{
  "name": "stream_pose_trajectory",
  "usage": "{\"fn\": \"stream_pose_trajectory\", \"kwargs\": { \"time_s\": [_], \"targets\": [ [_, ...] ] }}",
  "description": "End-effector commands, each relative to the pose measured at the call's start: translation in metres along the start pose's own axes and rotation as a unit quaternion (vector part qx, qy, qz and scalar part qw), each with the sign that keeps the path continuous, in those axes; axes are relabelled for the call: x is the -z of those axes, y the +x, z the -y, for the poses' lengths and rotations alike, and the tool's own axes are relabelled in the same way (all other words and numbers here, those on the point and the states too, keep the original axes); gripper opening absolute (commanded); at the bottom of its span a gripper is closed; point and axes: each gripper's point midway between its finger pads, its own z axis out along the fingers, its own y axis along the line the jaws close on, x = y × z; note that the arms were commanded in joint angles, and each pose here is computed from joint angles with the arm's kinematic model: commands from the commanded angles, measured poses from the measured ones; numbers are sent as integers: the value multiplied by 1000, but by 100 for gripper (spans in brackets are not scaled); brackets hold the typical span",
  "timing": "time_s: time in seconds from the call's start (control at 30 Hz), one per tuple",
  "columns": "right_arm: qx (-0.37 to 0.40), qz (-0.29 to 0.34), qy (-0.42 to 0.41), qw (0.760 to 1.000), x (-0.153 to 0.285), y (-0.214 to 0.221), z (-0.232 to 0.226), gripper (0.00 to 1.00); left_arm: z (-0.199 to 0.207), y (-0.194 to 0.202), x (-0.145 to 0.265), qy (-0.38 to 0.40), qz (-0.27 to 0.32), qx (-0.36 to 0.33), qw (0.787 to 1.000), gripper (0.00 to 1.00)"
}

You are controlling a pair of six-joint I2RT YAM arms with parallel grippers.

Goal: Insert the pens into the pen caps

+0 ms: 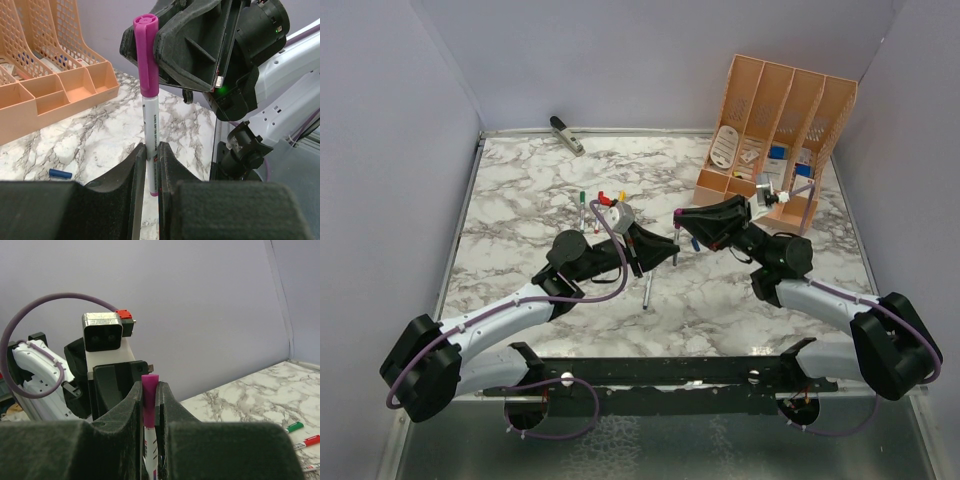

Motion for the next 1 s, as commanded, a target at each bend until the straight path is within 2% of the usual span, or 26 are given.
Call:
{"fn": "stream_pose_trajectory", "kwargs": {
  "time_s": [0.0, 0.63, 0.97],
  "targets": [
    [-5, -35, -2, 999, 8, 20, -1, 2, 3, -39, 0, -10, 59, -35, 998, 0],
    [-29, -92, 42, 994, 28, 67, 14, 2, 8, -104, -1, -24, 154, -89, 984, 0],
    [-42, -114, 24, 992, 33, 85, 7, 2, 11, -124, 1, -23, 187, -102, 977, 0]
  ]
}}
